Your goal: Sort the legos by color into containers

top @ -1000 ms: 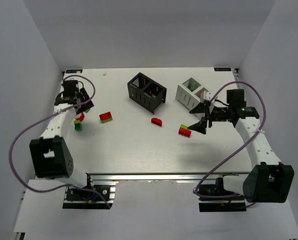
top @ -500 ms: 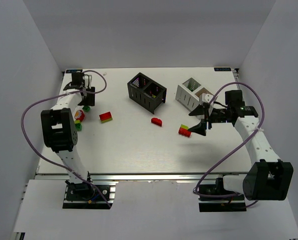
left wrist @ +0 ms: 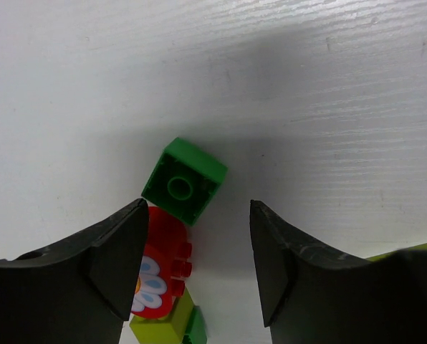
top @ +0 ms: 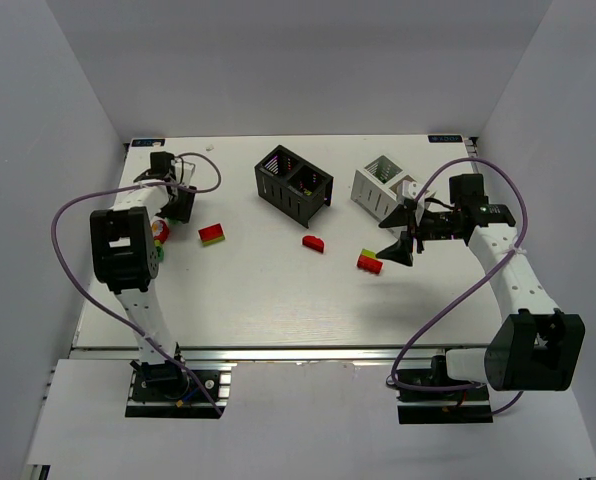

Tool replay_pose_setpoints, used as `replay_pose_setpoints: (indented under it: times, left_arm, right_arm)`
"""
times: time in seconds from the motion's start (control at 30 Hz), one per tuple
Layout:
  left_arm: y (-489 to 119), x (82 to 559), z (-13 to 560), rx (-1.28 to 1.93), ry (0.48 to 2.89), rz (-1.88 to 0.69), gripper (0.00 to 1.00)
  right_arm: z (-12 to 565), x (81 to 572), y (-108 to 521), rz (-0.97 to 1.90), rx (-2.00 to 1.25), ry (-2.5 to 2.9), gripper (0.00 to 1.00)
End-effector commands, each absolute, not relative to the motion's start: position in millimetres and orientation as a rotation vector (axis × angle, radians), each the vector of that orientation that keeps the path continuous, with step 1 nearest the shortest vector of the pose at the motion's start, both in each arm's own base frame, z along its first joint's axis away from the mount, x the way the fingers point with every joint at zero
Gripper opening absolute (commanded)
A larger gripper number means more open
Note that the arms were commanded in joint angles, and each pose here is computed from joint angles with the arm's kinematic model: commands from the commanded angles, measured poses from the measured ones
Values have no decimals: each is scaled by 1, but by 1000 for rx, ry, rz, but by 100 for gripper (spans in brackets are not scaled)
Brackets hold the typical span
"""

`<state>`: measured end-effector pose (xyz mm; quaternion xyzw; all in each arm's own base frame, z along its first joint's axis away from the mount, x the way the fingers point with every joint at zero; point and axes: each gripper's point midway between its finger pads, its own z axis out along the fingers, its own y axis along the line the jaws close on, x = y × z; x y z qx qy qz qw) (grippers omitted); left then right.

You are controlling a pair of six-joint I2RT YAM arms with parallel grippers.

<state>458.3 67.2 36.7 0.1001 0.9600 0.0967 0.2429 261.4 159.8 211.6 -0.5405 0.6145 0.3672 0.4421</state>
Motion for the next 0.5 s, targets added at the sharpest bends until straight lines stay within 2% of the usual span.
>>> replay_pose_setpoints:
  times: [0.0, 0.47]
  left_arm:
    - [70, 471, 48, 318, 2583, 292, 68]
    - [77, 488, 50, 279, 2554, 334, 69]
  right_arm:
    - [224, 264, 159, 878, -1358, 1502, 83]
    - [228, 262, 160, 895, -1347, 1510, 83]
